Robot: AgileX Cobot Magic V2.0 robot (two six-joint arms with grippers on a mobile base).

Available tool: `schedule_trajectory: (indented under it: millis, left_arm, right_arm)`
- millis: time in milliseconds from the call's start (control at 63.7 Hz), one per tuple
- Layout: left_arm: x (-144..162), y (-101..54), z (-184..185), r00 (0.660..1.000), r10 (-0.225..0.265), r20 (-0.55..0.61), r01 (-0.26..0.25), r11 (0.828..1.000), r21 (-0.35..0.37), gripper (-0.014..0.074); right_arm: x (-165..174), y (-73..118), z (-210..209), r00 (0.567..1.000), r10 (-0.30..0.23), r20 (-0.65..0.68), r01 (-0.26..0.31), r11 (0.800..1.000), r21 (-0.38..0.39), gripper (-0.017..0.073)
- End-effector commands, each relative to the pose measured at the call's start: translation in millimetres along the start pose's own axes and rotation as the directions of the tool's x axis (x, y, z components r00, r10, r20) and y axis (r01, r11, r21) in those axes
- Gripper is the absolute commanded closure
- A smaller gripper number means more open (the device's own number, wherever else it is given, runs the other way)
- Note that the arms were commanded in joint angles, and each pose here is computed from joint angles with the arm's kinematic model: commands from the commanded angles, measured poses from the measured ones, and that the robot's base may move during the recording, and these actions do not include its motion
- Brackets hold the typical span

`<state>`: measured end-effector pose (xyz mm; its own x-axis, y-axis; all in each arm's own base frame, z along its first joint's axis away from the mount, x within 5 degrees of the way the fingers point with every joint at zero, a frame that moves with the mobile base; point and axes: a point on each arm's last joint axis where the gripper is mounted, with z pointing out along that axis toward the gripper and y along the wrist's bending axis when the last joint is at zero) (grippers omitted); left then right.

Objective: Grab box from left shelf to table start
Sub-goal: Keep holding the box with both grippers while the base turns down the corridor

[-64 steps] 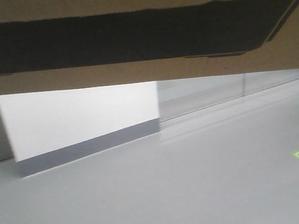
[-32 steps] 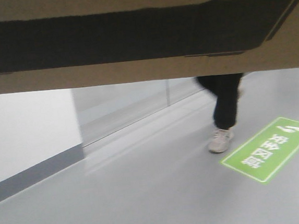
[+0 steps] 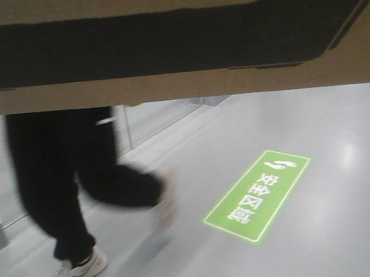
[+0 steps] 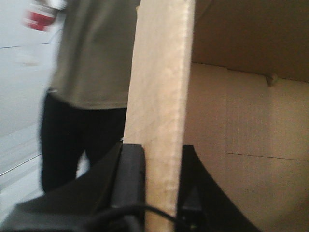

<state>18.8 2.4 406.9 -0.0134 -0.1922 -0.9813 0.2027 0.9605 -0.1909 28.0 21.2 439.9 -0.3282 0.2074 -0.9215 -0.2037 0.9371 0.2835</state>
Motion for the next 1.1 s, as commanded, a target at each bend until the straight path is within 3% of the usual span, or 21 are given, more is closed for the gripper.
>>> schedule_trajectory:
  millis: [0,1083]
  left_arm:
    - [-27.8,-2.4,-8.5,0.973,0.053,0.224,-0.054,0.999,0.001,0.0696]
    - [-28.2,-2.5,-8.6,0.972,0.052,0.228,-0.054,0.999,0.002,0.0696]
  right_arm:
    - [-20.3,-8.7,-4.4,0.981,-0.113,0.158,0.092,0.986,0.139,0.0503]
    - [-20.3,-8.7,-4.4,0.981,-0.113,0.158,0.092,0.986,0.139,0.0503]
